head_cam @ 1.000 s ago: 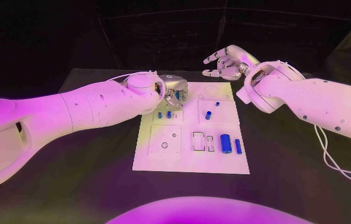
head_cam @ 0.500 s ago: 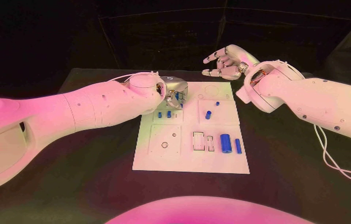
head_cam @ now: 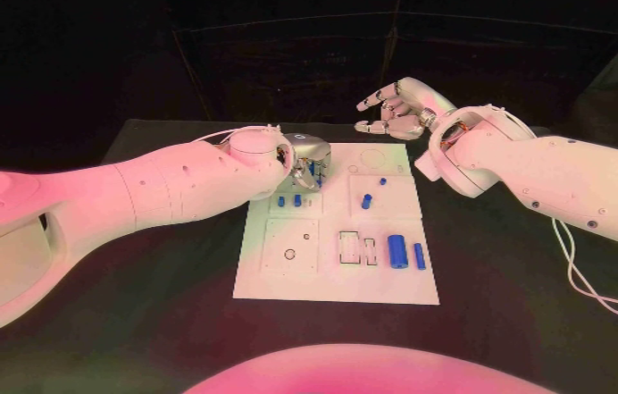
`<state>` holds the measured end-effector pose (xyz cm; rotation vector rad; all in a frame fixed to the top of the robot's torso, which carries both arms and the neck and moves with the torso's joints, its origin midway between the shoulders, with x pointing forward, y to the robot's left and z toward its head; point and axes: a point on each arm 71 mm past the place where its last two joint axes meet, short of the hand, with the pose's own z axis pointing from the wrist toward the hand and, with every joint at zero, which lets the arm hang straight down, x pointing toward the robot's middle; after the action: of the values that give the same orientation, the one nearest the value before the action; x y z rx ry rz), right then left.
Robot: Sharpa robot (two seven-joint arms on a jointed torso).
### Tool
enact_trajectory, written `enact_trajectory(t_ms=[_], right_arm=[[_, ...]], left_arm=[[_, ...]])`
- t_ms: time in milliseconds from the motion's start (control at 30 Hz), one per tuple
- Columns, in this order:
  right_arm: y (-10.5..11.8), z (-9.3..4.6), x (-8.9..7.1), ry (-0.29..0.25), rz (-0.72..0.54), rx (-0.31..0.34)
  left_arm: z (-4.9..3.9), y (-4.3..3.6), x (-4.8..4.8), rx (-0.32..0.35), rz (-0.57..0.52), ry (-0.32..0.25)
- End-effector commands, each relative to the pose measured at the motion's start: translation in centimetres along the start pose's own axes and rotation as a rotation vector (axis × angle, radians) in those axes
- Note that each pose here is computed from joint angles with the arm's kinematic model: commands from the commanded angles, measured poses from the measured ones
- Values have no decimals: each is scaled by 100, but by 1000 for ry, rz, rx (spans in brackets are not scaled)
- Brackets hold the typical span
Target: Assemble the parts on the task board
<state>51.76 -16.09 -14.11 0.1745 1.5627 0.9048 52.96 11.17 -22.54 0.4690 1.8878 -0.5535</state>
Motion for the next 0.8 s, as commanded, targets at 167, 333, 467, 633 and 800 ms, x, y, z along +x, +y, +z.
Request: enact_trajectory(t_ms=[167, 333, 467, 633, 800], right_arm=[[21, 4, -3, 3, 1, -12], [16, -1, -8, 2, 0, -11], [11, -4, -13, 1, 0, -10], [9, -6, -15, 0, 2, -10], [5, -8, -19, -1, 2, -9]], left_arm=[[2, 23, 6, -9, 7, -11], [-22, 17, -18, 7, 1, -56], [-59, 11, -44, 20, -21, -94], [-120, 4, -117, 33, -55, -143], [-197, 16, -217, 37, -92, -191]])
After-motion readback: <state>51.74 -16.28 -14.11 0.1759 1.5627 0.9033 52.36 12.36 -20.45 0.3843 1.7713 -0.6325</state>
